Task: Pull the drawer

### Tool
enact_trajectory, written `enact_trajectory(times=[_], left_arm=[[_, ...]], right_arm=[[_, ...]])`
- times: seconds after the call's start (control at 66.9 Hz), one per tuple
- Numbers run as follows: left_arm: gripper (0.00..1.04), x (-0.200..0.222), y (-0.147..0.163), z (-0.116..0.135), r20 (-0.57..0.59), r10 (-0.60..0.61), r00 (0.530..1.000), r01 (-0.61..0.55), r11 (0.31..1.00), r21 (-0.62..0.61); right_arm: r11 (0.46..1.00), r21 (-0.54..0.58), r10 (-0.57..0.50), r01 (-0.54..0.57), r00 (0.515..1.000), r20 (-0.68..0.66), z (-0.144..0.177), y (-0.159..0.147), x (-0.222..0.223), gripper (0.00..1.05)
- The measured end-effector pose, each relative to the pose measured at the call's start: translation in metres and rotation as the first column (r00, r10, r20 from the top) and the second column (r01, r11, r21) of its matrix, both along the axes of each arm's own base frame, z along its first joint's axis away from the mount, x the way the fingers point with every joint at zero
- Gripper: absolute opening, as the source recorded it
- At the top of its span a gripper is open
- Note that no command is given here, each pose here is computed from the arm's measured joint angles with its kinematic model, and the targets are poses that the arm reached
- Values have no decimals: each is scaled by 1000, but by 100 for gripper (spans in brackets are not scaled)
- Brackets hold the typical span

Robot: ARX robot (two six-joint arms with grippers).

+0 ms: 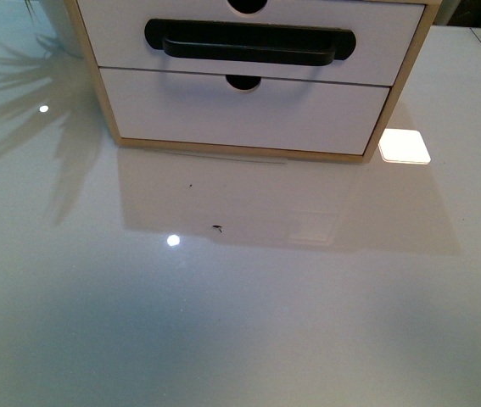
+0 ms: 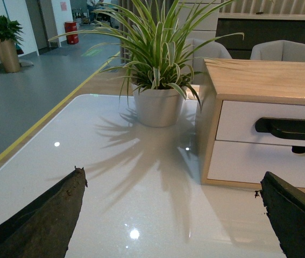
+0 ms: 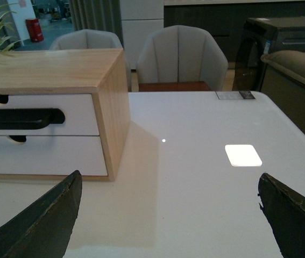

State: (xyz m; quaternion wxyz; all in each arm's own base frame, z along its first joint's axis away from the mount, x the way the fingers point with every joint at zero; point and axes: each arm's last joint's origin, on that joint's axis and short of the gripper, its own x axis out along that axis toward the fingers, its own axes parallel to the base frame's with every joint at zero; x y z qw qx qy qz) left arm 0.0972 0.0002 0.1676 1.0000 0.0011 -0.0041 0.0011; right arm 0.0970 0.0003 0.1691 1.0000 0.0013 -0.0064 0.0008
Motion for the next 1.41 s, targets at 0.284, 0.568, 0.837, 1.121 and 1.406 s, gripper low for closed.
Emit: enact_trajectory(times=[0.284,0.568,0.837,1.121,1.406], left_arm=[[97,0,0,0,0,0,1000,0,1000,0],[97,0,0,0,0,0,1000,0,1000,0],[97,5,-2,0,-26,60,998,-59,996,66],[97,59,-43,22,-187,-339,922,385,844,372],[97,111,-100,31,-381,-555,739,665,511,545]], right_arm=[[1000,0,0,0,1000,0,0,0,0,96],[1000,0,0,0,1000,0,0,0,0,96],[991,-15,-132,132,970,-202,2,-1,7,96],[896,-313,197,-316,913,-357,51,28,69,96],[650,-462,326,-603,771,-547,57,66,132,96]])
